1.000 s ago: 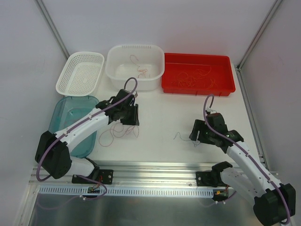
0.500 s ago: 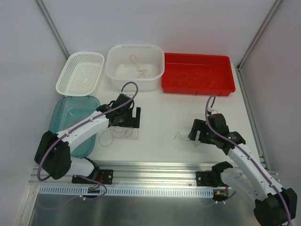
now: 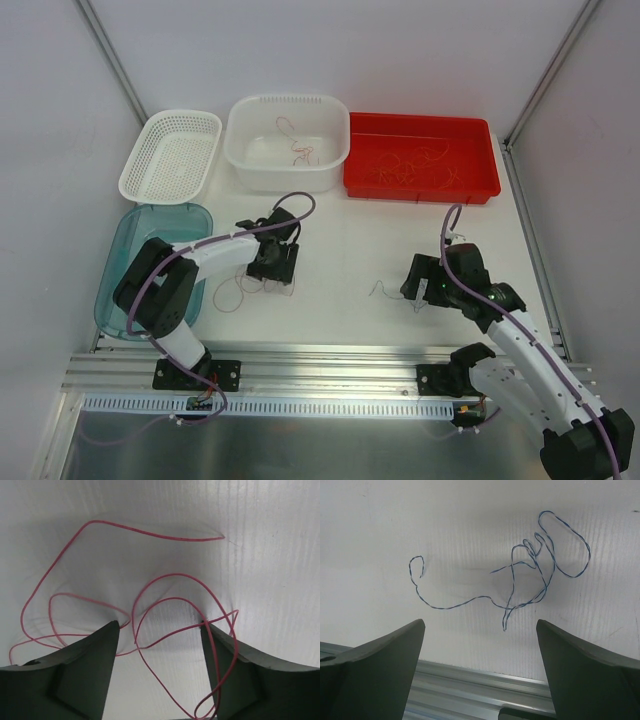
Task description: Untangle the cables
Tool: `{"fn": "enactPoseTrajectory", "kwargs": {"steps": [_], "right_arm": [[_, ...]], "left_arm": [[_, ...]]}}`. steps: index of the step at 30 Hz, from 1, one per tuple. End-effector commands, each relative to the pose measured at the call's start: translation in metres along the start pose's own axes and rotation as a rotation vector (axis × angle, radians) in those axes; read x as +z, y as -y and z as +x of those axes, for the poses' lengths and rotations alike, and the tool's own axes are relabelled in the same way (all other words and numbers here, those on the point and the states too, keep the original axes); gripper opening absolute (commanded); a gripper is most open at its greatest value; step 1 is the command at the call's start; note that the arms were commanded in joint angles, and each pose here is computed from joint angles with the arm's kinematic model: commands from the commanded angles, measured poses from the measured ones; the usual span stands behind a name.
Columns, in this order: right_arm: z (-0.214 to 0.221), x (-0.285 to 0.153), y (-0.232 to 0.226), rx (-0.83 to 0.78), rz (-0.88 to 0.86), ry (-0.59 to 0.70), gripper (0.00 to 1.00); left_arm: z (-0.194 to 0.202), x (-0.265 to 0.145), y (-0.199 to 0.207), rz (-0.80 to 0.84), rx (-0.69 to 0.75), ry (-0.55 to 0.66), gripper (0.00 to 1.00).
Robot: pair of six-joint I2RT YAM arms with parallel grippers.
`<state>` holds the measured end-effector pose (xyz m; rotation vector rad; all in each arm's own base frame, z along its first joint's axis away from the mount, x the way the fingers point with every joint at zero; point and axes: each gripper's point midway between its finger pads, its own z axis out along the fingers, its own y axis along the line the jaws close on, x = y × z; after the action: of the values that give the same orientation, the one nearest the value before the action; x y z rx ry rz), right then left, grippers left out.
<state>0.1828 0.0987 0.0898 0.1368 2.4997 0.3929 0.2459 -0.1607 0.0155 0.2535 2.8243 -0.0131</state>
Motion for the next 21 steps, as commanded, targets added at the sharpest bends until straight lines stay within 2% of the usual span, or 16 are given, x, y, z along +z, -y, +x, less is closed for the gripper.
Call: {"fn": "enactPoseTrajectory", "kwargs": {"steps": [1, 2, 4, 5, 7, 11, 14, 15, 17, 18, 21], "right_arm": [[0.002, -0.004, 0.001, -0.017, -0.003, 0.001, 0.99], [0.003, -0.003, 0.001, -0.016, 0.0, -0.002, 0.99], [0.003, -0.003, 0.001, -0.016, 0.0, -0.003, 0.99], [0.002, -0.003, 0.001, -0.017, -0.001, -0.002, 0.99], [0.001, -0.003, 0.0, -0.017, -0.004, 0.0, 0.99], [0.0, -0.003, -0.001, -0.016, -0.008, -0.001, 0.99], [-0.001, -0.004, -0.002, -0.02, -0.01, 0.004, 0.99], [-0.002, -0.005, -0.002, -0.02, -0.009, 0.006, 0.99], [-0.003, -0.005, -0.002, -0.022, -0.01, 0.009, 0.99], [-0.003, -0.006, -0.002, -0.02, -0.009, 0.008, 0.99], [-0.004, -0.007, -0.003, -0.02, -0.012, 0.011, 0.99]], "left_arm": [[-0.007, 0.004, -0.004, -0.029, 0.006, 0.011, 0.63], [-0.005, 0.006, -0.003, -0.024, 0.007, 0.004, 0.46], [-0.004, 0.005, -0.001, -0.015, 0.007, 0.003, 0.28], [-0.004, 0.004, 0.0, -0.009, 0.005, 0.003, 0.11], [-0.005, -0.001, 0.001, 0.007, 0.004, 0.016, 0.01], [-0.018, -0.025, 0.009, 0.069, -0.006, 0.087, 0.0], [-0.035, -0.059, 0.011, 0.112, -0.017, 0.188, 0.0], [-0.048, -0.079, 0.009, 0.12, -0.026, 0.256, 0.0], [-0.054, -0.099, 0.003, 0.105, -0.034, 0.296, 0.0], [-0.068, -0.123, 0.001, 0.113, -0.043, 0.363, 0.0], [-0.086, -0.168, -0.016, 0.081, -0.062, 0.452, 0.0]]}}
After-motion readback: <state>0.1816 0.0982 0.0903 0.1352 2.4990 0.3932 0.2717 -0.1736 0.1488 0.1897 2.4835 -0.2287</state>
